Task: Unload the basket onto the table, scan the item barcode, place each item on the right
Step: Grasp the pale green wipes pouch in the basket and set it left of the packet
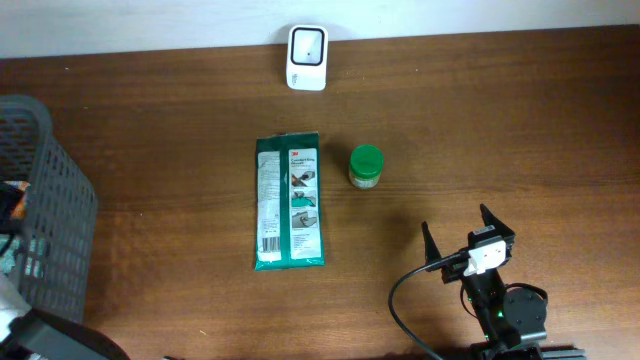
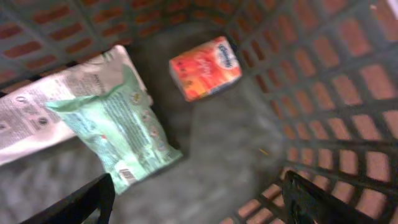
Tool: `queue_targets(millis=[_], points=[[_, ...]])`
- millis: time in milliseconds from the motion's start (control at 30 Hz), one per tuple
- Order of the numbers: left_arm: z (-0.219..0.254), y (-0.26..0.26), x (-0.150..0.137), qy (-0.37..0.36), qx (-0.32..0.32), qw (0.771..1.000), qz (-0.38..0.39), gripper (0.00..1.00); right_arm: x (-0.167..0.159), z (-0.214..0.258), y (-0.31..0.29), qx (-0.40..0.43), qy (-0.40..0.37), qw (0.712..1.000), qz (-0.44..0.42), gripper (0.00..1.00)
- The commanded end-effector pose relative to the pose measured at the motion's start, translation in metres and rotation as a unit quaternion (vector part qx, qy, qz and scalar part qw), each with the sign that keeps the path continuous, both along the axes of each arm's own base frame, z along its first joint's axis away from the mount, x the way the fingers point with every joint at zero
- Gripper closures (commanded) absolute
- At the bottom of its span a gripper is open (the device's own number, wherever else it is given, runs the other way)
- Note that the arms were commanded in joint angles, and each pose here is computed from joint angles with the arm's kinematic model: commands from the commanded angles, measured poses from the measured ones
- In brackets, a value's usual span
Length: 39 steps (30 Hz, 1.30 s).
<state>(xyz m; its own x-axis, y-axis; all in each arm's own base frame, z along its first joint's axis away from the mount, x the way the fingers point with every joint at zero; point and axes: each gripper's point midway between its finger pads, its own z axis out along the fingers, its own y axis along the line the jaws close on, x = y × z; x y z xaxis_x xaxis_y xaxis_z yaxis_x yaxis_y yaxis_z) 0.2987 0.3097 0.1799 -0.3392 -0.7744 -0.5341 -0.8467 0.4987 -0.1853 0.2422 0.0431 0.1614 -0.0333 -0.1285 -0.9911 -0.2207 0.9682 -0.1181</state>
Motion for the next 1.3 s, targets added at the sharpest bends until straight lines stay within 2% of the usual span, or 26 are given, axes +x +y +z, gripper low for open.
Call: queue_targets(millis=[0,167,333,500,733,767,800,833,867,900,967,1033,1100,1133,1267], points=[[0.032,-0.006,0.005,-0.044,0.007,0.999,-0.01,0.16,-0.001,-0.003,0.002,0.002,0.003,1.0,0.004,0.02],[0.007,0.014,-0.017,0.03,0.023,0.999,0.038,0.14,-0.001,-0.003,0.002,0.002,0.003,1.0,0.004,0.02],[-0.06,0.031,-0.024,0.09,-0.027,0.994,0.055,0.21,-0.001,-0.003,0.002,0.001,0.003,1.0,0.004,0.02],[-0.097,0.051,-0.022,0.108,-0.03,0.992,0.052,0.24,-0.001,-0.003,0.002,0.002,0.003,1.0,0.004,0.02],[-0.142,0.052,-0.021,0.134,-0.059,0.988,0.049,0.19,-0.001,-0.003,0.002,0.002,0.003,1.0,0.004,0.02],[-0.144,0.051,-0.022,0.137,-0.061,0.987,0.049,0.25,-0.001,-0.003,0.002,0.002,0.003,1.0,0.004,0.02],[-0.145,0.05,-0.022,0.138,-0.062,0.987,0.049,0.35,-0.001,-0.003,0.002,0.002,0.003,1.0,0.004,0.02],[-0.144,0.05,-0.022,0.137,-0.062,0.987,0.049,0.6,-0.001,-0.003,0.002,0.002,0.003,1.0,0.004,0.02],[-0.145,0.049,-0.023,0.139,-0.064,0.987,0.049,0.71,-0.001,-0.003,0.002,0.002,0.003,1.0,0.004,0.02],[-0.144,0.049,-0.024,0.14,-0.065,0.987,0.049,0.77,-0.001,-0.003,0.002,0.002,0.003,1.0,0.004,0.02],[-0.138,0.048,-0.024,0.138,-0.066,0.987,0.048,0.8,-0.001,-0.003,0.002,0.001,0.003,1.0,0.004,0.02],[-0.112,0.046,-0.015,0.111,-0.064,0.991,0.039,0.82,-0.001,-0.003,0.002,0.002,0.003,1.0,0.004,0.01],[-0.072,0.043,-0.004,0.067,-0.057,0.996,0.025,0.82,-0.001,-0.003,0.002,0.002,0.003,1.0,0.004,0.02],[-0.034,0.036,0.003,0.03,-0.046,0.998,0.012,0.84,-0.001,-0.003,0.002,0.002,0.003,1.0,0.004,0.02],[0.072,0.005,0.005,-0.085,0.012,0.996,-0.028,0.86,-0.001,-0.003,0.002,0.002,0.003,1.0,0.004,0.02]])
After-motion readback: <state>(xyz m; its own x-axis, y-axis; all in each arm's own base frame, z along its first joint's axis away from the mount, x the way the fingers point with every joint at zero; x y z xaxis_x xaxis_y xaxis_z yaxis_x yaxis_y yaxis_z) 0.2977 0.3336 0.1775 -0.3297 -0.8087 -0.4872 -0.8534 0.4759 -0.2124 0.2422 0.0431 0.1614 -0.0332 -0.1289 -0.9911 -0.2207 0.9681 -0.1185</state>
